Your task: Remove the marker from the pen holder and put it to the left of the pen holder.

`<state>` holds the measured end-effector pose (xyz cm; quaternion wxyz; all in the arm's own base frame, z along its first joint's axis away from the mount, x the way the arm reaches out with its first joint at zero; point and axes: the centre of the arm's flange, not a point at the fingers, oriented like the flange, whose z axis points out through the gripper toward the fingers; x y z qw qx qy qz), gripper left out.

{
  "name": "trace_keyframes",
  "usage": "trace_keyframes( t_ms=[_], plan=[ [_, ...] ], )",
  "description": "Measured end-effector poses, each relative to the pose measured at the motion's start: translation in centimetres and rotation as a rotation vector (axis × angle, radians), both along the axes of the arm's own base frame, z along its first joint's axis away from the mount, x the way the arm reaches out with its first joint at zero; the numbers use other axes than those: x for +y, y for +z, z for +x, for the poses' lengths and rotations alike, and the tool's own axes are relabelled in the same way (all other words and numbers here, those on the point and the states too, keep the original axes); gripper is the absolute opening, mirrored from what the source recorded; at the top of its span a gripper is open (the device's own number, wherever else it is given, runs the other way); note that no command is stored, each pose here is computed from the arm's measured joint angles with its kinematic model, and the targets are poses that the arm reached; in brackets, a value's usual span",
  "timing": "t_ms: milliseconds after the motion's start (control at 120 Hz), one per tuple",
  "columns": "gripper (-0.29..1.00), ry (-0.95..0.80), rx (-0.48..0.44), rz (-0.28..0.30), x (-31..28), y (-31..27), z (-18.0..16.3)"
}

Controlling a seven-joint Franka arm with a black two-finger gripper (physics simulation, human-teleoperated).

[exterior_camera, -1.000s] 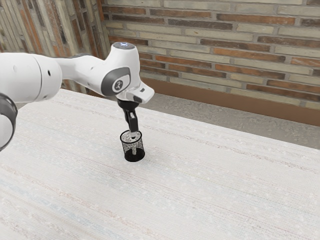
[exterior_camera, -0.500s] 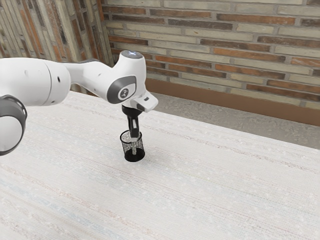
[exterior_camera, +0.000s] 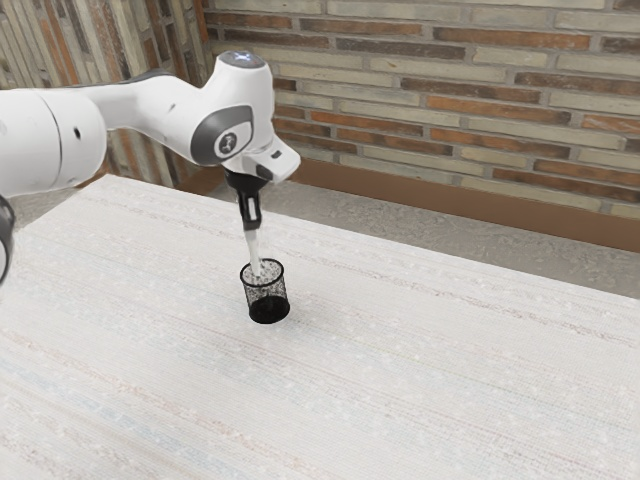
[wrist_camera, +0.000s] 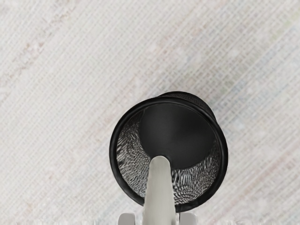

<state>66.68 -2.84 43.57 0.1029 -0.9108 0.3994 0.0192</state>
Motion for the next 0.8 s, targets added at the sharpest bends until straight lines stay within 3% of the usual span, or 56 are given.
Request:
trace_keyframes(
  t_ms=[158,250,350,508,650,800],
  plan=[
    [-0.06,0.084,-0.095,-0.010,3.1,11.2,-0.4],
    [-0.06,0.186,-0.077,-0.022,8.1,12.0,1.8],
    [-0.07,0.326,0.049,-0.015,13.4,7.6,4.6],
    [-0.06,0.553,0.337,-0.004,19.7,-1.3,4.1],
    [-0.05,0.660,0.544,0.021,20.5,-7.7,2.7],
    [-0.05,0.719,0.677,0.059,19.8,-12.3,1.8]
  ],
)
